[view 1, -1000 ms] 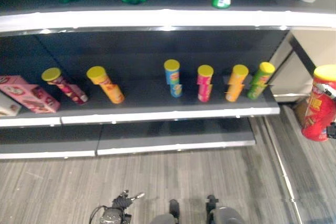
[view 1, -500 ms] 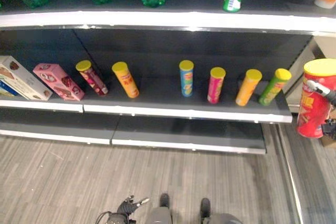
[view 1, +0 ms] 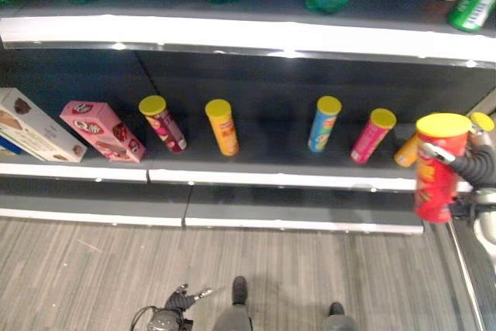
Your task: Put the goods on the table back onto the shelves and tidy them up.
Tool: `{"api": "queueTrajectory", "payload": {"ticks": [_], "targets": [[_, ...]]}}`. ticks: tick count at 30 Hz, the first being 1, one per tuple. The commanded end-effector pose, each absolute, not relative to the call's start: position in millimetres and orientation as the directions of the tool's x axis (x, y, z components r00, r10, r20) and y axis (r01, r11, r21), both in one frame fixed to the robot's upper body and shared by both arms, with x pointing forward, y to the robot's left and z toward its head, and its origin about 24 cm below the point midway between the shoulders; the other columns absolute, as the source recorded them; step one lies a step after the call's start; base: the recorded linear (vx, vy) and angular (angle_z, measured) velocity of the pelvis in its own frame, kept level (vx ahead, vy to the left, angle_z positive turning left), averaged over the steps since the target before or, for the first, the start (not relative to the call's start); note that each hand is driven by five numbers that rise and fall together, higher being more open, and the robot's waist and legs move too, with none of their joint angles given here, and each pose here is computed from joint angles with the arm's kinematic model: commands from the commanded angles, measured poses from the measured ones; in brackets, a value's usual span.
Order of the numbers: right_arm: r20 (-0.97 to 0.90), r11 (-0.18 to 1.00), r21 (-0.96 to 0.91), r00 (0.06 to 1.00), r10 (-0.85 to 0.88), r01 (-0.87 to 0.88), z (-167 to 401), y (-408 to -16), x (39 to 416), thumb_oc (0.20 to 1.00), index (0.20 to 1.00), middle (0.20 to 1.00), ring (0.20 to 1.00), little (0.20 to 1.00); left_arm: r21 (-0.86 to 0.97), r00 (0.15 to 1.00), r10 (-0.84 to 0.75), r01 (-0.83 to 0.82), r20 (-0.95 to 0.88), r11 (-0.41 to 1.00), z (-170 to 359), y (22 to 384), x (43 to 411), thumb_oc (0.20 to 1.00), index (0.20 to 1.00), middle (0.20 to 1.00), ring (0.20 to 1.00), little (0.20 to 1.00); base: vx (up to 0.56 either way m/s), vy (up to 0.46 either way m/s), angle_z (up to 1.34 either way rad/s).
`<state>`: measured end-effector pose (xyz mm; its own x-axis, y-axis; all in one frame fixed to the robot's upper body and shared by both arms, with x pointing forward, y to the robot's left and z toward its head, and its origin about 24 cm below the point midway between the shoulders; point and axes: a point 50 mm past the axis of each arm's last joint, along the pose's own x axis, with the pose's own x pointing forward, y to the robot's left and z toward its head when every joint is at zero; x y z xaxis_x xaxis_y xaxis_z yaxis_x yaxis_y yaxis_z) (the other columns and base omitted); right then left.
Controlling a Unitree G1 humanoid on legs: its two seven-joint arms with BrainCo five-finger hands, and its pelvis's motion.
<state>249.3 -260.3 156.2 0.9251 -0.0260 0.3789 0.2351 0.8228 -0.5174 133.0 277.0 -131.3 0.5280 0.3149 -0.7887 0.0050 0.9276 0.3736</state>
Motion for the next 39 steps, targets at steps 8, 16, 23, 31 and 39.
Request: {"api": "queueTrajectory", "payload": {"ticks": [8, 16, 23, 31, 39], "targets": [[0.500, 0.784, -0.553, 0.865, 0.043, 0.281, 190.8, -258.4, 256.9, 0.200, 0.200, 0.200, 0.200, 0.200, 0.430, 0.539, 0.351, 0.021, -0.765, 0.903, -125.3, 290.8, 133.0, 1.000, 1.000, 1.000, 1.000, 1.000, 0.03, 0.123, -0.14], [0.414, 0.802, -0.582, 0.898, 0.149, 0.135, 171.3, -238.4, 255.6, 0.200, 0.200, 0.200, 0.200, 0.200, 0.403, 0.485, 0.332, 0.046, -0.809, 0.914, -137.2, 277.8, 120.9, 1.000, 1.000, 1.000, 1.000, 1.000, 0.08, -0.078, 0.22], [0.393, 0.800, -0.600, 0.877, 0.277, 0.016, 165.9, -203.5, 267.1, 0.200, 0.200, 0.200, 0.200, 0.200, 0.394, 0.468, 0.310, 0.090, -0.827, 0.915, -143.6, 265.5, 115.0, 1.000, 1.000, 1.000, 1.000, 1.000, 0.05, -0.044, 0.13], [0.547, 0.762, -0.638, 0.760, 0.351, 0.107, 198.3, -153.9, 285.4, 0.200, 0.200, 0.200, 0.200, 0.200, 0.418, 0.475, 0.340, 0.067, -0.812, 0.906, -143.4, 260.0, 122.1, 1.000, 1.000, 1.000, 1.000, 1.000, -0.05, -0.025, 0.38], [0.715, 0.789, -0.544, 0.651, 0.256, 0.287, 228.8, -131.4, 297.4, 0.200, 0.200, 0.200, 0.200, 0.200, 0.430, 0.532, 0.344, 0.041, -0.774, 0.902, -139.4, 248.0, 140.4, 1.000, 1.000, 1.000, 1.000, 1.000, -0.04, -0.001, 0.11]]}}
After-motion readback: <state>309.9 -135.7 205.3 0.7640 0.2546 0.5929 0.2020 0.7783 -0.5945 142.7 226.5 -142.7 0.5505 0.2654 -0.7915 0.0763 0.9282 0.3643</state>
